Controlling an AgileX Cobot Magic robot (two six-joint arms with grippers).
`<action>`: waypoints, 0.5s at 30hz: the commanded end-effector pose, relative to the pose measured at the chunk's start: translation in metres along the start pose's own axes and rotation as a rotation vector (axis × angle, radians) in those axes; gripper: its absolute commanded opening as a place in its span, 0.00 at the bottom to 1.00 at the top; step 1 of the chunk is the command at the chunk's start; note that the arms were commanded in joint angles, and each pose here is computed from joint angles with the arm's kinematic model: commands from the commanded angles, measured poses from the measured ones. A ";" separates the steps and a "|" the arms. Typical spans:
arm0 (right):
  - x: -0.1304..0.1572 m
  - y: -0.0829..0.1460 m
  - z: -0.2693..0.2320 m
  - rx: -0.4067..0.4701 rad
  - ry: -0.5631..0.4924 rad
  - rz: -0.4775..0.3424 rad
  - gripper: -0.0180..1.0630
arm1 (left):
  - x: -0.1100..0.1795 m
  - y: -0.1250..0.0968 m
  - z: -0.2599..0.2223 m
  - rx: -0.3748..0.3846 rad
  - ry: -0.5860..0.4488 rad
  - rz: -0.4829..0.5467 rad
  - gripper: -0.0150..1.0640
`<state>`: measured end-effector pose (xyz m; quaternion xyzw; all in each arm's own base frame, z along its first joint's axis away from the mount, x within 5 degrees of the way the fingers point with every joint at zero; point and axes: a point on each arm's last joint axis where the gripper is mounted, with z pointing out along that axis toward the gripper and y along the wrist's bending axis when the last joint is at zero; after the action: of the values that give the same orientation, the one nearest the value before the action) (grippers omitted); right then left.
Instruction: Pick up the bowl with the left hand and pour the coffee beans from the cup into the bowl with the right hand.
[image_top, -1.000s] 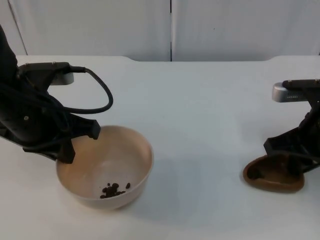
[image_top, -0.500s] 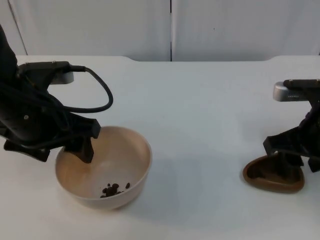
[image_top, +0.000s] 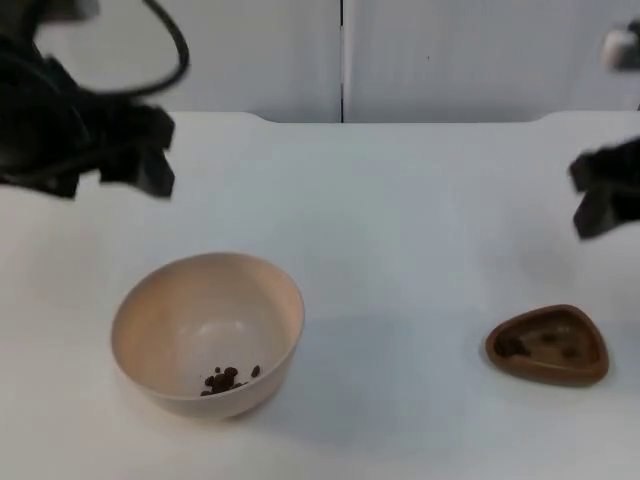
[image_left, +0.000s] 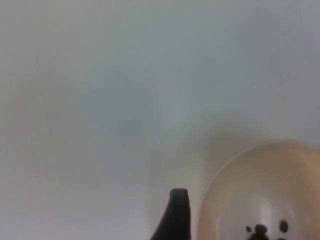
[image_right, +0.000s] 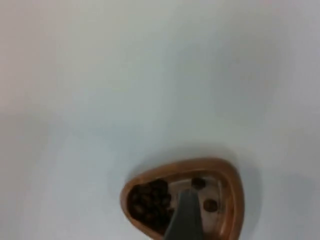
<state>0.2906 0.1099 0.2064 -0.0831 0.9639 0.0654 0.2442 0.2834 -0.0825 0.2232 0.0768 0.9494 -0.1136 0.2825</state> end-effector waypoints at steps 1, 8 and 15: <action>-0.004 -0.001 -0.035 -0.010 -0.080 -0.013 0.61 | -0.006 -0.004 -0.026 0.014 -0.074 0.002 0.70; -0.002 -0.002 -0.133 -0.059 -0.377 -0.039 0.61 | -0.009 -0.014 -0.099 0.046 -0.290 0.033 0.70; 0.015 -0.005 -0.195 -0.081 -0.569 -0.072 0.61 | 0.000 -0.020 -0.152 0.064 -0.448 0.067 0.70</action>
<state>0.1958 0.0737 0.3623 -0.0965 0.8562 0.1215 0.4927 0.2076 -0.0646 0.3417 0.0887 0.8638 -0.1471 0.4737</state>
